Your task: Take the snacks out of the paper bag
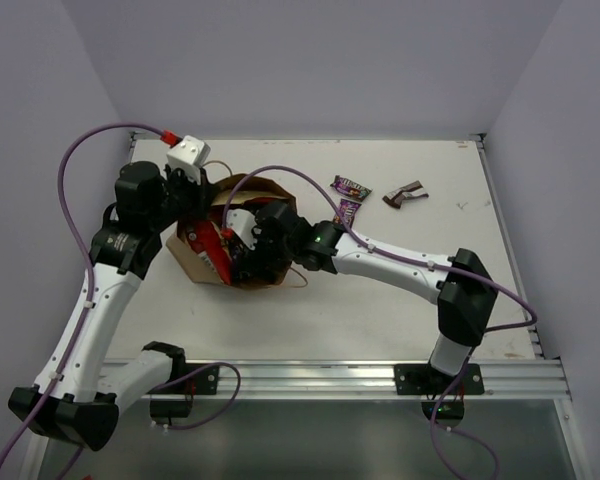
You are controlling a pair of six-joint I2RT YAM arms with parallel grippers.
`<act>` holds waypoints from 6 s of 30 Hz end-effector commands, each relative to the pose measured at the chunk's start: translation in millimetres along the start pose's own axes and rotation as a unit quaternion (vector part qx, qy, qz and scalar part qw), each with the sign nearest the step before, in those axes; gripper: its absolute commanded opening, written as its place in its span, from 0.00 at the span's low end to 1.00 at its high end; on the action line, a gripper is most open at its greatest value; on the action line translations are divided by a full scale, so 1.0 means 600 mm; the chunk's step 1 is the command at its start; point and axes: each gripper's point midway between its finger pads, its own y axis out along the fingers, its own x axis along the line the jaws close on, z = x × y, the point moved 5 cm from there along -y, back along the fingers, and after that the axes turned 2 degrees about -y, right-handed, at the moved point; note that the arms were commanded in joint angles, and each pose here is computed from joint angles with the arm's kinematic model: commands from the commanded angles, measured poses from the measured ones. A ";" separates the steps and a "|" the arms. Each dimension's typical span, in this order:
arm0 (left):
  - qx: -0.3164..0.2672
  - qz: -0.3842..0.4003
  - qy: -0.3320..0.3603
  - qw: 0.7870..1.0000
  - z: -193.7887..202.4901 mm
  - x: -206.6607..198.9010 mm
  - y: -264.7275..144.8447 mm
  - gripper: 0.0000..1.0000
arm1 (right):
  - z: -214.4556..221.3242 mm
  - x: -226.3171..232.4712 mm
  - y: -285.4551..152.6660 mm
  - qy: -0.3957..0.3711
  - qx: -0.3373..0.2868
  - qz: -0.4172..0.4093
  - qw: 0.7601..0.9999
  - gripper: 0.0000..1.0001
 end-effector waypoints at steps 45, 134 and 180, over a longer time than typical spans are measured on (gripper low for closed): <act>0.046 -0.012 0.014 0.999 0.048 0.001 0.010 0.00 | -0.090 -0.024 -0.053 0.026 -0.088 0.034 0.995 0.33; 0.023 -0.089 -0.014 0.996 0.022 0.028 0.010 0.00 | -0.073 -0.153 -0.352 0.218 -0.265 0.233 0.910 0.00; 0.029 -0.040 0.018 0.999 0.025 0.009 -0.003 0.00 | -0.115 -0.022 -0.108 -0.031 -0.089 -0.068 0.993 0.86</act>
